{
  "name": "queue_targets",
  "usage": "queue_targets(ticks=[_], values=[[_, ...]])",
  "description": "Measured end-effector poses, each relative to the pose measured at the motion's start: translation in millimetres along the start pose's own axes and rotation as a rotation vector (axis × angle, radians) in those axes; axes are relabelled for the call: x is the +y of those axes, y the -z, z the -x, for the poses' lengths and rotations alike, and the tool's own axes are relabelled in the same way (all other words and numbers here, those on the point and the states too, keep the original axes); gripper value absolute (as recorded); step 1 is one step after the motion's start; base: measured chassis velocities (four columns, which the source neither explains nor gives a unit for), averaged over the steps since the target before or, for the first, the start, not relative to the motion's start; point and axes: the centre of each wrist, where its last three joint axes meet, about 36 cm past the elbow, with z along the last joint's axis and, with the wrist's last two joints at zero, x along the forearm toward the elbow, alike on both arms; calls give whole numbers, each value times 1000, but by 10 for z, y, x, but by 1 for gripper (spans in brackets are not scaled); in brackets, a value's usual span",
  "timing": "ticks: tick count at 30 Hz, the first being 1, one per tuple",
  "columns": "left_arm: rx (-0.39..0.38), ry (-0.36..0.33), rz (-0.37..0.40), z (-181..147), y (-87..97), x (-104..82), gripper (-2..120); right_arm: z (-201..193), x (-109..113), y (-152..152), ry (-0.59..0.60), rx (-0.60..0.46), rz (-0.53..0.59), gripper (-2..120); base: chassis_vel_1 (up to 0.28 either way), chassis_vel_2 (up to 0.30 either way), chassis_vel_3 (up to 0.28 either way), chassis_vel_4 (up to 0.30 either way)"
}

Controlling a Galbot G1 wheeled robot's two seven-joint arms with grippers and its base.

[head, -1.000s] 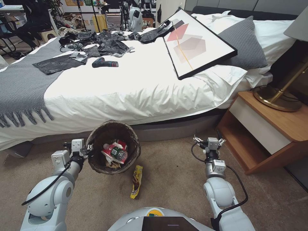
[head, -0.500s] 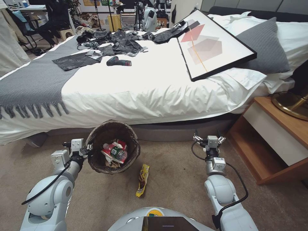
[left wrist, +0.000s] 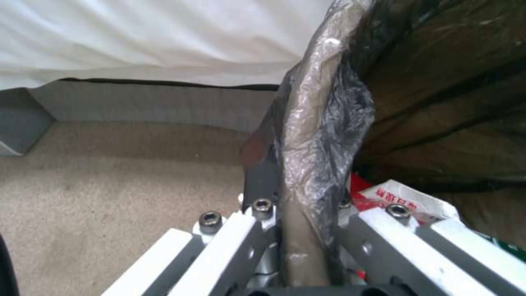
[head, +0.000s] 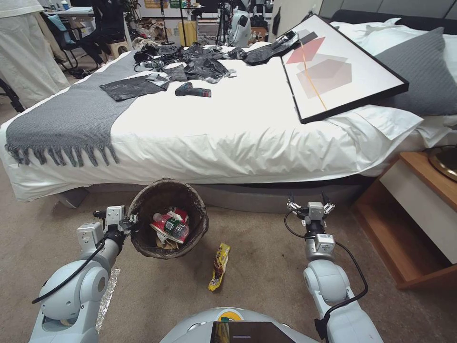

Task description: Pick up the trash bin, then pick up the garbage from the floor and place it into the trash bin.

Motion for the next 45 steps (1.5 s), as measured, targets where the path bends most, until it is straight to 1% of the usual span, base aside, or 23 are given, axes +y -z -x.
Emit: queue_targets(ticks=[14, 15, 17, 18, 19, 20, 21, 23, 24, 26, 27, 29, 30, 32, 33, 34, 36, 37, 39, 40, 42, 43, 45], values=[[0, 0, 1, 4, -24, 9, 0, -13, -8, 3, 8, 0, -4, 100, 0, 0, 0, 0], [-1, 1, 0, 6, -27, 11, 0, -31, 6, 27, 15, 10, 13, 100, 0, 0, 0, 0], [2, 4, 1, 15, -38, 19, 0, -87, 97, 240, 59, 74, 107, 100, 0, 0, 0, 0], [2, 4, 1, 15, -38, 19, 0, -87, 97, 240, 59, 74, 107, 100, 0, 0, 0, 0], [3, 4, 3, 17, -39, 18, 0, -83, 169, 416, 104, 132, 177, 100, 0, 0, 0, 0], [3, 3, 4, 19, -40, 13, 0, -46, 223, 534, 148, 184, 214, 100, 0, 0, 0, 0], [3, 3, 4, 19, -40, 13, 0, -46, 223, 534, 148, 184, 214, 100, 0, 0, 0, 0], [5, 5, 6, 23, -42, 9, 0, 94, 341, 741, 246, 318, 253, 100, 0, 0, 0, 0], [5, 5, 6, 23, -42, 9, 0, 94, 341, 741, 246, 318, 253, 100, 0, 0, 0, 0], [9, 9, 9, 18, -50, 16, 0, 326, 423, 906, 320, 421, 220, 100, 0, 0, 0, 0], [9, 9, 9, 18, -50, 16, 0, 326, 423, 906, 320, 421, 220, 100, 0, 0, 0, 0], [13, 18, 10, 7, -60, 37, 0, 617, 557, 928, 379, 531, 187, 100, 0, 0, 0, 0], [13, 18, 10, 7, -60, 37, 0, 617, 557, 928, 379, 531, 187, 100, 0, 0, 0, 0], [16, 24, 9, 0, -69, 57, 0, 840, 743, 861, 414, 634, 179, 100, 0, 0, 0, 0], [17, 24, 8, -1, -69, 61, 0, 894, 823, 836, 423, 659, 179, 100, 0, 0, 0, 0], [17, 24, 8, -1, -69, 61, 0, 894, 823, 836, 423, 659, 179, 100, 0, 0, 0, 0], [18, 25, 6, 6, -71, 67, 0, 967, 1047, 817, 452, 715, 195, 100, 0, 0, 0, 0], [18, 25, 6, 6, -71, 67, 0, 967, 1047, 817, 452, 715, 195, 100, 0, 0, 0, 0], [20, 26, 3, 23, -72, 73, 0, 957, 1299, 762, 479, 767, 206, 100, 0, 0, 0, 0], [21, 27, 3, 30, -74, 76, 0, 947, 1359, 735, 483, 779, 206, 100, 0, 0, 0, 0], [21, 28, 3, 31, -75, 76, 0, 944, 1373, 728, 483, 782, 206, 100, 0, 0, 0, 0], [24, 28, 2, 48, -83, 82, 0, 920, 1489, 637, 485, 819, 206, 100, 0, 0, 0, 0], [26, 28, 1, 57, -89, 83, 0, 915, 1525, 589, 481, 835, 210, 100, 0, 0, 0, 0]])
